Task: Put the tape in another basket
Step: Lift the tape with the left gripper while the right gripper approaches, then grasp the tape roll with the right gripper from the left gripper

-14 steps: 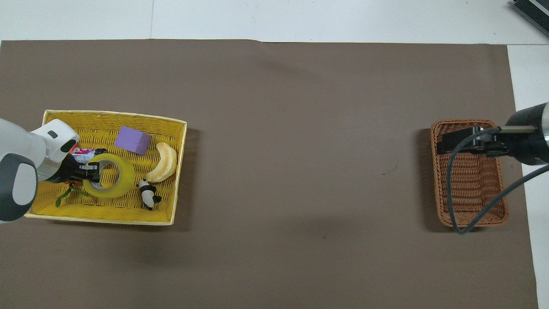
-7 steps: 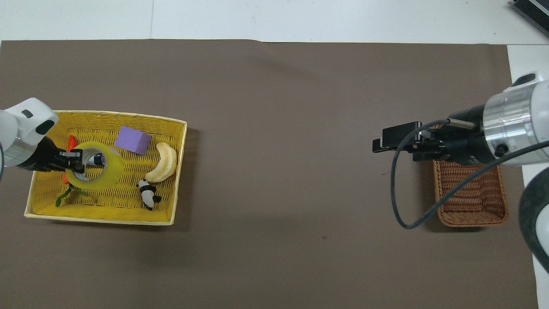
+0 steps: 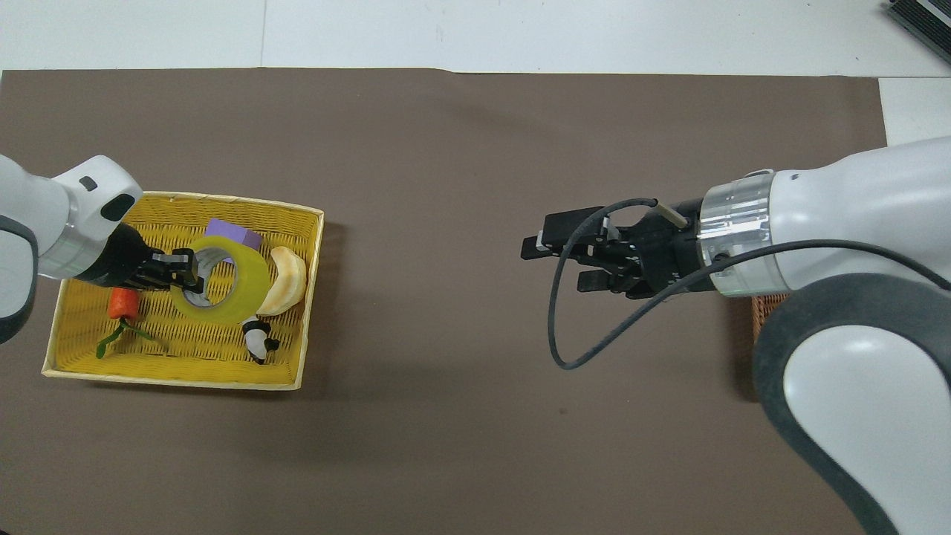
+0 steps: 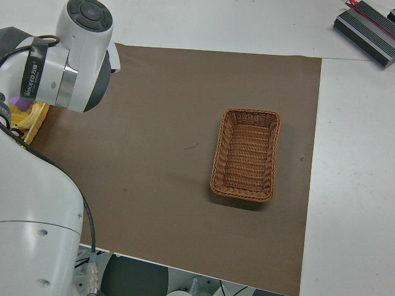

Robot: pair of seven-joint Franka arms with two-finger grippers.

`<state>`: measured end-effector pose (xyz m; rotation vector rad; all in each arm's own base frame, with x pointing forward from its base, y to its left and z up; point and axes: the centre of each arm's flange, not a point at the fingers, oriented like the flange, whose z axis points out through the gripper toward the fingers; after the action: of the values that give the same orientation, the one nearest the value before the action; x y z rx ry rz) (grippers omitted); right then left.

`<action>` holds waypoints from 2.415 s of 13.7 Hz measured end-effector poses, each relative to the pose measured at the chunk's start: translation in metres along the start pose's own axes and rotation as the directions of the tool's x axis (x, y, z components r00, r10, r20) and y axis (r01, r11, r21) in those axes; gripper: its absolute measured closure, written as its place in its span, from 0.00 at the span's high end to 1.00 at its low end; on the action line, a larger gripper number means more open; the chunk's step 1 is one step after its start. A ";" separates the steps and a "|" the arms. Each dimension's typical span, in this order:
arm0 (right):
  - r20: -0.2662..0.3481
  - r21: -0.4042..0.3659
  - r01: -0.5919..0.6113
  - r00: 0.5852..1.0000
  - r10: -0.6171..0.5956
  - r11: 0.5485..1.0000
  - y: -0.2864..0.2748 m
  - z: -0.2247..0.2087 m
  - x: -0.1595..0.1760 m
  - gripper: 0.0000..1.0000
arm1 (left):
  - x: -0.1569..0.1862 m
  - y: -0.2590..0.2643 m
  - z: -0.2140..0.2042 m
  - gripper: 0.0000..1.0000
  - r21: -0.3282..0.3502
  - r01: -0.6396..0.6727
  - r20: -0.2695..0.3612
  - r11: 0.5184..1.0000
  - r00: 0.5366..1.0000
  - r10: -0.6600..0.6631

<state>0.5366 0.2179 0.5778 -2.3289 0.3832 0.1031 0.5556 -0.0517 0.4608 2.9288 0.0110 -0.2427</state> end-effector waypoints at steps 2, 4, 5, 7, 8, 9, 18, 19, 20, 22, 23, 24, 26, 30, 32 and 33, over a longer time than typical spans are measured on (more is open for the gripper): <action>-0.047 0.106 -0.038 0.998 0.044 0.994 -0.012 0.038 -0.008 1.00 | -0.002 0.026 0.005 0.22 -0.055 -0.023 0.009 0.998 1.000 0.023; -0.073 0.122 -0.046 0.996 0.055 0.991 -0.020 0.083 -0.020 1.00 | -0.006 0.054 0.009 0.22 -0.134 -0.038 0.019 0.990 0.999 0.041; -0.072 0.116 -0.047 0.996 0.056 0.992 -0.021 0.098 -0.023 1.00 | -0.008 0.066 0.010 0.22 -0.165 -0.045 0.023 0.985 0.999 0.049; -0.082 0.119 -0.058 0.994 0.068 0.991 -0.019 0.109 -0.021 1.00 | -0.011 0.086 0.013 0.22 -0.222 -0.053 0.030 0.974 0.998 0.061; -0.090 0.126 -0.060 0.993 0.072 0.990 -0.019 0.112 -0.020 1.00 | -0.013 0.094 0.014 0.22 -0.248 -0.056 0.033 0.967 0.997 0.066; -0.087 0.127 -0.055 0.994 0.066 0.990 -0.018 0.115 -0.021 1.00 | -0.014 0.103 0.015 0.22 -0.265 -0.061 0.035 0.962 0.997 0.073; -0.103 0.074 0.033 0.994 -0.026 0.997 0.005 0.159 -0.037 1.00 | -0.023 0.172 0.018 0.22 -0.354 -0.067 -0.030 0.933 0.998 0.061; -0.101 0.069 0.037 0.994 -0.030 0.997 0.008 0.160 -0.037 1.00 | -0.024 0.179 0.018 0.22 -0.355 -0.063 -0.037 0.933 0.998 0.054; -0.101 0.068 0.037 0.994 -0.030 0.997 0.010 0.160 -0.038 1.00 | -0.027 0.188 0.019 0.22 -0.356 -0.057 -0.043 0.933 0.998 0.045; -0.102 0.069 0.037 0.994 -0.030 0.997 0.009 0.159 -0.038 0.95 | -0.030 0.200 0.021 0.22 -0.356 -0.056 -0.048 0.933 0.998 0.041; -0.102 0.071 0.036 0.994 -0.028 0.997 0.009 0.159 -0.039 0.79 | -0.031 0.201 0.021 0.22 -0.356 -0.055 -0.049 0.933 0.998 0.041; -0.103 0.075 0.029 0.994 -0.021 0.997 0.008 0.157 -0.039 0.68 | -0.030 0.201 0.021 0.22 -0.356 -0.054 -0.049 0.933 0.998 0.039; -0.108 0.079 0.011 0.994 -0.003 0.997 0.009 0.154 -0.036 0.44 | -0.030 0.201 0.017 0.22 -0.369 -0.049 -0.053 0.928 0.998 0.032; -0.116 0.091 -0.014 0.993 0.025 0.996 0.007 0.147 -0.034 0.29 | -0.030 0.202 0.016 0.52 -0.372 -0.048 -0.054 0.927 0.998 0.030; -0.119 0.095 -0.015 0.993 0.026 0.995 0.007 0.144 -0.034 0.19 | -0.029 0.201 0.013 0.76 -0.403 -0.026 -0.046 0.915 0.999 0.008; -0.120 0.096 -0.015 0.992 0.027 0.995 0.006 0.143 -0.033 0.08 | -0.027 0.198 0.009 0.92 -0.440 -0.002 -0.038 0.898 0.999 -0.017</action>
<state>0.5085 0.3224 0.4784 -2.2435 0.4630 -0.0455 0.5319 -0.2473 0.4961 2.4795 0.0737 -0.1563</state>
